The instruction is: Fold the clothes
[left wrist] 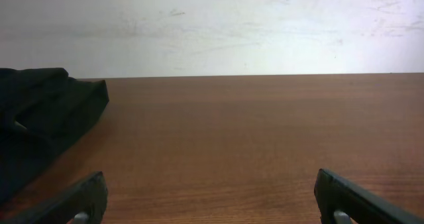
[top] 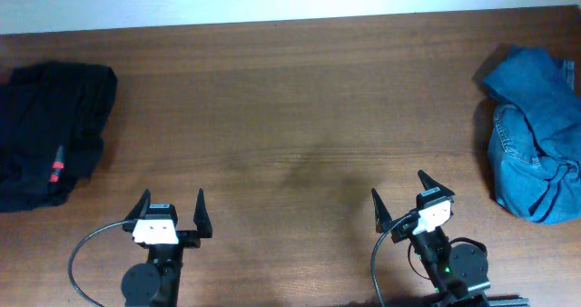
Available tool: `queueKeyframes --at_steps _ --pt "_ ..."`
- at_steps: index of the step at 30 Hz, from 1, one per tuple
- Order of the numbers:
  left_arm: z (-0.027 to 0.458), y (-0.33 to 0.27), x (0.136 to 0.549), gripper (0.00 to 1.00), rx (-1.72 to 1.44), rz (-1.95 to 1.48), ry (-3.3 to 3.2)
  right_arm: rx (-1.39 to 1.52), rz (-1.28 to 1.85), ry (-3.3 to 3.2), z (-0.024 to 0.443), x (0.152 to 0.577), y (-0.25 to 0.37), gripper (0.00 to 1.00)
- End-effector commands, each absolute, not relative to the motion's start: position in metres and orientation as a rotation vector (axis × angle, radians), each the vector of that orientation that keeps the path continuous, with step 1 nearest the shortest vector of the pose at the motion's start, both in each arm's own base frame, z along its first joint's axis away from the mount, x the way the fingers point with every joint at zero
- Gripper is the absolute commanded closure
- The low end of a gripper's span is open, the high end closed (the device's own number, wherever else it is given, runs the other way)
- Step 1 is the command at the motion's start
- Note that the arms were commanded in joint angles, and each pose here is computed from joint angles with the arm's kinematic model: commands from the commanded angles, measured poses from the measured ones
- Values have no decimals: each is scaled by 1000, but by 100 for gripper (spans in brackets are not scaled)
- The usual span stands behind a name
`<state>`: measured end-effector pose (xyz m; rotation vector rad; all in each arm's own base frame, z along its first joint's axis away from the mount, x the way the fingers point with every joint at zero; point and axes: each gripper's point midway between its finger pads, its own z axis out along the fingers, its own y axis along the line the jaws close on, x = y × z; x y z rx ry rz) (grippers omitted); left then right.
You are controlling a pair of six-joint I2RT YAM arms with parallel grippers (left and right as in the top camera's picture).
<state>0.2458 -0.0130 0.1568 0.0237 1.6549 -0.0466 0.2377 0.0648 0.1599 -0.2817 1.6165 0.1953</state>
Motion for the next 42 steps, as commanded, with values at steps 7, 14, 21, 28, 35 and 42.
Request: queueKeyframes --at_steps 7,14,21,28,35,42 --pt "156 -14 246 1 42 -42 1651 -266 181 1619 158 238 61 1" --pt "156 -14 246 1 42 -42 1651 -266 181 1619 158 238 61 1" --pt "156 -14 246 1 42 -42 1651 -266 181 1619 158 238 61 1" --pt "156 -14 246 1 42 -42 1651 -266 181 1619 158 238 61 1" --pt "156 -14 246 1 42 -42 1651 -266 181 1619 158 238 61 1" --pt "156 -14 246 1 42 -42 1651 -266 181 1619 158 238 61 1"
